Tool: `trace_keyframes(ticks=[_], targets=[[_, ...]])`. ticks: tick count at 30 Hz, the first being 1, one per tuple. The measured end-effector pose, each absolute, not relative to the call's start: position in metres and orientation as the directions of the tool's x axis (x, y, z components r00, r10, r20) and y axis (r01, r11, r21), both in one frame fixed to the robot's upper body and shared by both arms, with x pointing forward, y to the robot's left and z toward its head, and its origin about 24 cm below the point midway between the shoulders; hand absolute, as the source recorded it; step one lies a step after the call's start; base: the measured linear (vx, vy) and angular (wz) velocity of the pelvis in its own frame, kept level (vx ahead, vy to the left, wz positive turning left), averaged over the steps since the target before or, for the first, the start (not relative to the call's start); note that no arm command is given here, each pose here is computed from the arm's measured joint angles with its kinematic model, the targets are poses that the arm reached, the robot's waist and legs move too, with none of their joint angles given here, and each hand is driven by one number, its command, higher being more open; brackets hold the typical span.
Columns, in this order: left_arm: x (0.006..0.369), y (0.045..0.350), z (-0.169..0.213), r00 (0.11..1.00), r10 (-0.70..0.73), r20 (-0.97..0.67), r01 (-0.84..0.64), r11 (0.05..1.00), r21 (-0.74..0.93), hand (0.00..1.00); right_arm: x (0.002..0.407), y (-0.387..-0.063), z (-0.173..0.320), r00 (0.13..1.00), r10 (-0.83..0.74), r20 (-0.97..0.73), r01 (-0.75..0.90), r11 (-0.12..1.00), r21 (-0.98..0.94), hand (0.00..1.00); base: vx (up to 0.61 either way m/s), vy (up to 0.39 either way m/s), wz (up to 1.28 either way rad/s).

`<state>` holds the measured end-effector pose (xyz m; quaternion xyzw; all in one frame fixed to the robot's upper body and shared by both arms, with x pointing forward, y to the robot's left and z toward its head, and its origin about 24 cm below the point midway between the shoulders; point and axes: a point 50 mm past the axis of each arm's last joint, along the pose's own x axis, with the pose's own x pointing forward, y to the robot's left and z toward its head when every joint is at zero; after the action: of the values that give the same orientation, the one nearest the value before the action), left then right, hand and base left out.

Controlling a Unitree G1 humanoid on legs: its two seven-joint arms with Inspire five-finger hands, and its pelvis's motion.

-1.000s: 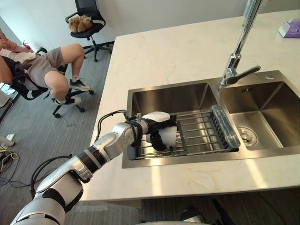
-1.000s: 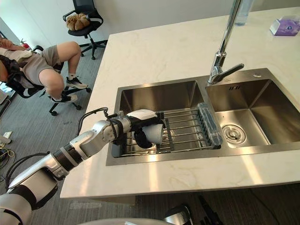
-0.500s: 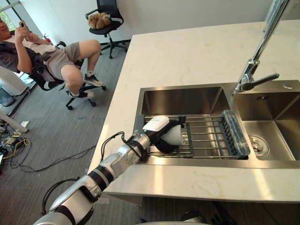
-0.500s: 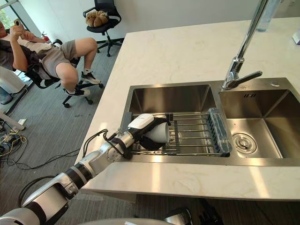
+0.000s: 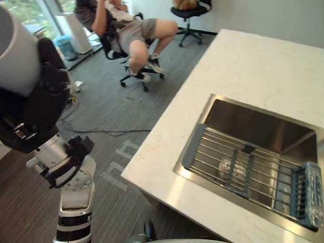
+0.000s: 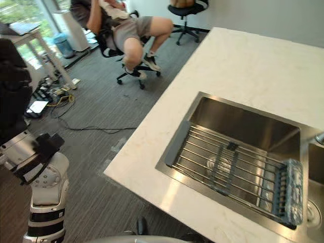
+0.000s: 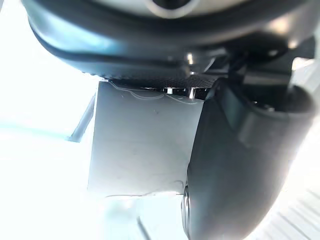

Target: Walk over to the sink, pick up the cup, carry it to the dishwasher, place the cup inside the dishwasher, then close the dishwasher door

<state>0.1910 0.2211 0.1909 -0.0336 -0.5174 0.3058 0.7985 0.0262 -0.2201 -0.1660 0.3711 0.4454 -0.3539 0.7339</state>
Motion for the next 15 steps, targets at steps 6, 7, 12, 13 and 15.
trace_keyframes(ticks=[6,7,12,13,15], targets=[[0.186,0.244,0.173,0.341,0.602,0.723,-0.622,0.721,-0.307,0.0,0.04,-0.219,-0.165,0.378,-0.182,-0.908,0.847,0.465,0.259,1.0,-0.1,0.034,0.29],[0.185,0.247,0.172,0.34,0.612,0.715,-0.633,0.71,-0.307,0.0,0.038,-0.217,-0.166,0.374,-0.174,-0.911,0.846,0.466,0.258,1.0,-0.06,-0.074,1.07],[0.183,0.255,0.164,0.337,0.653,0.678,-0.667,0.674,-0.317,0.0,-0.014,-0.194,-0.17,0.25,-0.103,-0.963,0.866,0.469,0.175,1.0,0.06,-0.125,1.6],[0.18,0.266,0.16,0.326,0.669,0.668,-0.707,0.642,-0.297,0.0,-0.03,-0.183,-0.171,0.219,-0.074,-0.973,0.875,0.457,0.162,1.0,0.09,-0.068,1.07],[0.172,0.277,0.154,0.315,0.698,0.643,-0.746,0.601,-0.287,0.0,-0.031,-0.183,-0.171,0.222,-0.075,-0.972,0.871,0.463,0.163,1.0,0.01,-0.038,0.48]])
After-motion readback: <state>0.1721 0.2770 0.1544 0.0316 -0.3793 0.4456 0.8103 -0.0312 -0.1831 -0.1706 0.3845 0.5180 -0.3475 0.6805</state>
